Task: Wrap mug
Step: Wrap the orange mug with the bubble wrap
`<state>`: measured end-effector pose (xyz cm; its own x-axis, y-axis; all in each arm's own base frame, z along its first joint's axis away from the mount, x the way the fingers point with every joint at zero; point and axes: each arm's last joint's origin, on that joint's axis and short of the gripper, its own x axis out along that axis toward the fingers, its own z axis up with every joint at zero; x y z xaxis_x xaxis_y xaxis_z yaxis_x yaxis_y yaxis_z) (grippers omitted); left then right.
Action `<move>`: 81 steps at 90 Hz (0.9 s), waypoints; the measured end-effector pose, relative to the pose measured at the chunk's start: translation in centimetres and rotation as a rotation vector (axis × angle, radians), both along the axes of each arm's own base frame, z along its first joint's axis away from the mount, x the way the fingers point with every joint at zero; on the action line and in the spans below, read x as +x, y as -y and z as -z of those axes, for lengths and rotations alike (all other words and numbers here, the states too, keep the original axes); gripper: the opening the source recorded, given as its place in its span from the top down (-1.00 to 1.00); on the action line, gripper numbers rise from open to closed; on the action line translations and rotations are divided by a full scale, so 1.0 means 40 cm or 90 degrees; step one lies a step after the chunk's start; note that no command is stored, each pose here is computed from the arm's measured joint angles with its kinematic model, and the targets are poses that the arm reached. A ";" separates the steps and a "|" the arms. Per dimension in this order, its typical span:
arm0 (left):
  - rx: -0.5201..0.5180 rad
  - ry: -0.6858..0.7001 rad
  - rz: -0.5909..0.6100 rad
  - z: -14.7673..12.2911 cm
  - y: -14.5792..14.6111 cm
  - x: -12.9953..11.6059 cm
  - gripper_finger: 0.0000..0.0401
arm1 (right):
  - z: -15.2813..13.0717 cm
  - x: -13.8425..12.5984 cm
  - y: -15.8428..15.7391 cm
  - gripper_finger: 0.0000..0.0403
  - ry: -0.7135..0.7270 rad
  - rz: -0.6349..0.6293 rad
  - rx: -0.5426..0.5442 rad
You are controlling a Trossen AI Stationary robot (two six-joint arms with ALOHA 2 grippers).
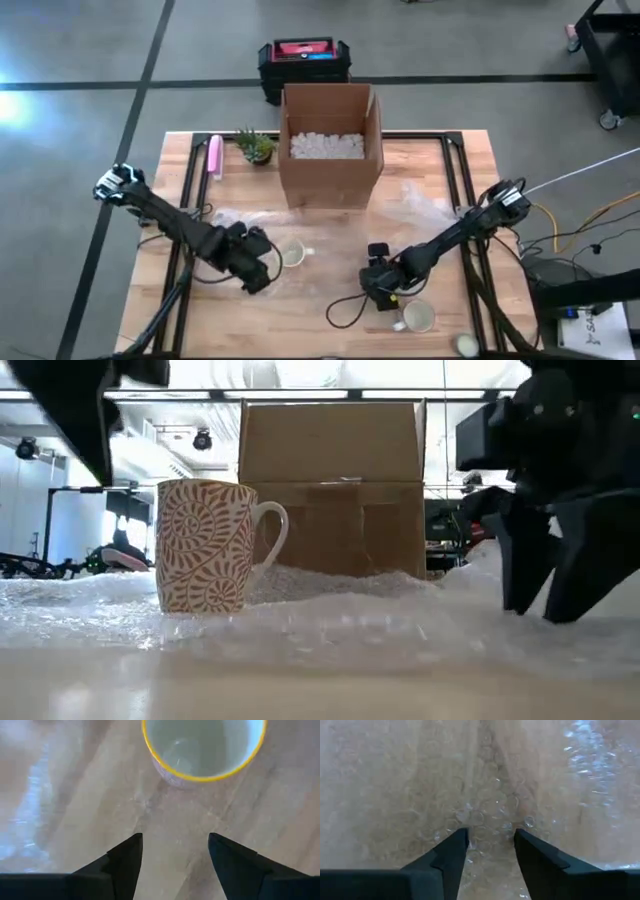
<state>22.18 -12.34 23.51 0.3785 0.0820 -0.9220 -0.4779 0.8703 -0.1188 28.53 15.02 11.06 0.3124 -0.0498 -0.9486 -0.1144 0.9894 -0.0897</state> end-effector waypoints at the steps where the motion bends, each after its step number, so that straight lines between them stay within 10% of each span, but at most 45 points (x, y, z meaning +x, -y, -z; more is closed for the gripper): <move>1: -0.004 0.005 0.001 0.005 0.001 0.001 -0.03 | 0.000 0.000 0.001 0.26 0.000 0.000 0.000; 25: -0.072 0.059 0.006 0.090 0.009 0.006 0.10 | -0.027 -0.005 0.008 0.95 0.009 -0.062 -0.021; 81: -0.117 0.094 0.009 0.121 0.012 0.006 0.44 | -0.275 0.201 0.027 0.99 0.461 -0.111 -0.138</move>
<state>22.43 -12.82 18.67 0.5105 -0.0886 -0.8553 -0.4309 0.8344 -0.3437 36.56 13.92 22.06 0.8712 -0.1044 -0.4797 -0.1060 0.9141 -0.3914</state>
